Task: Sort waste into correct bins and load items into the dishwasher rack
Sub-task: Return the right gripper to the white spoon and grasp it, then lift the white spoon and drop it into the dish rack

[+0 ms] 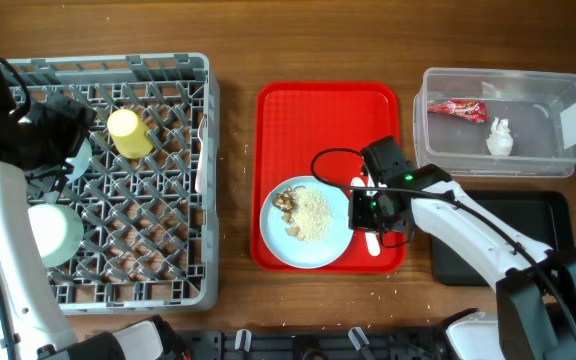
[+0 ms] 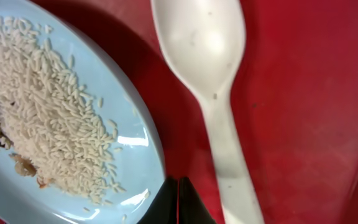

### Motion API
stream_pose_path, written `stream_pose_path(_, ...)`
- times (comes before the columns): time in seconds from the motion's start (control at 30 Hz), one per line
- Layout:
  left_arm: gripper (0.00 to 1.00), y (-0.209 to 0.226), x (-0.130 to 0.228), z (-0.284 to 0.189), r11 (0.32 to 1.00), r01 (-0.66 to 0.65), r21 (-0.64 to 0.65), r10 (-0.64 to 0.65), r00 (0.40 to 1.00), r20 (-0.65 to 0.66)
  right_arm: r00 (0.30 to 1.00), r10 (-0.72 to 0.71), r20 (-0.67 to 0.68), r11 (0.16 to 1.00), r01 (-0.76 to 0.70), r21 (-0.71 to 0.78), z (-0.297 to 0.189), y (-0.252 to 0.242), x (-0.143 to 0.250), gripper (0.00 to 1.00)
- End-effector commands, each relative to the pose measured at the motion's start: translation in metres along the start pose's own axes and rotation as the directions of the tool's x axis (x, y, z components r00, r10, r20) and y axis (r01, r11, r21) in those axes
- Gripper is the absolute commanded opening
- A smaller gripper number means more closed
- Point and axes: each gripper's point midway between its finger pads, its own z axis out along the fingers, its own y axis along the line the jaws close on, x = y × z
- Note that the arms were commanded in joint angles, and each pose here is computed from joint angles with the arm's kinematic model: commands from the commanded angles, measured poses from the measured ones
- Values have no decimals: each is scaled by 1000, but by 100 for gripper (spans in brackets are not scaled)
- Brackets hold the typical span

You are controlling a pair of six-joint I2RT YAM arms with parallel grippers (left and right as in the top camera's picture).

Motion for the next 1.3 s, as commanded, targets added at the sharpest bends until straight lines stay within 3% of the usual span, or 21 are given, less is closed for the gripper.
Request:
stream_pose_path(0.0, 100, -1, -2, -4, 1000, 9, 8, -9, 1000, 11, 999, -24, -25, 999, 23, -24, 4, 3, 4, 4)
stream_pose_path(0.07, 100, -1, -2, -4, 1000, 9, 9, -9, 1000, 10, 999, -28, -22, 999, 27, -21, 4, 2, 4, 4)
stream_pose_path(0.17, 100, -1, -2, -4, 1000, 9, 9, -9, 1000, 10, 999, -28, 31, 994, 25, 105, 1, -18, -7, 8)
stream_pose_path(0.3, 100, -1, -2, -4, 1000, 9, 8, -9, 1000, 11, 984, -166, 56, 983, 161, 94, -11, -6, -22, 47)
stream_pose_path(0.4, 100, -1, -2, -4, 1000, 9, 8, -9, 1000, 11, 979, -192, 72, 971, 179, 157, -14, -15, -27, 65)
stream_pose_path(0.5, 100, -1, -2, -4, 1000, 9, 9, -9, 1000, 10, 975, -197, 100, 947, 163, 278, -17, -36, -34, 56)
stream_pose_path(0.6, 100, -1, -2, -4, 1000, 9, 9, -9, 1000, 10, 977, -193, 92, 947, 161, 278, -15, -38, -31, 43)
stream_pose_path(0.8, 100, -1, -2, -4, 1000, 9, 9, -9, 1000, 10, 972, -223, 77, 964, 208, 165, -6, -20, -26, 44)
stream_pose_path(1.07, 100, -1, -2, -4, 1000, 9, 8, -9, 1000, 11, 988, -153, -19, 972, 154, 176, 27, -33, -12, 42)
stream_pose_path(1.17, 100, -1, -2, -4, 1000, 9, 9, -9, 1000, 10, 995, -82, -47, 977, 90, 195, 37, -38, -7, 36)
stream_pose_path(1.27, 100, -1, -2, -4, 1000, 9, 9, -9, 1000, 10, 999, -24, -32, 979, 30, 199, 35, -37, -9, 8)
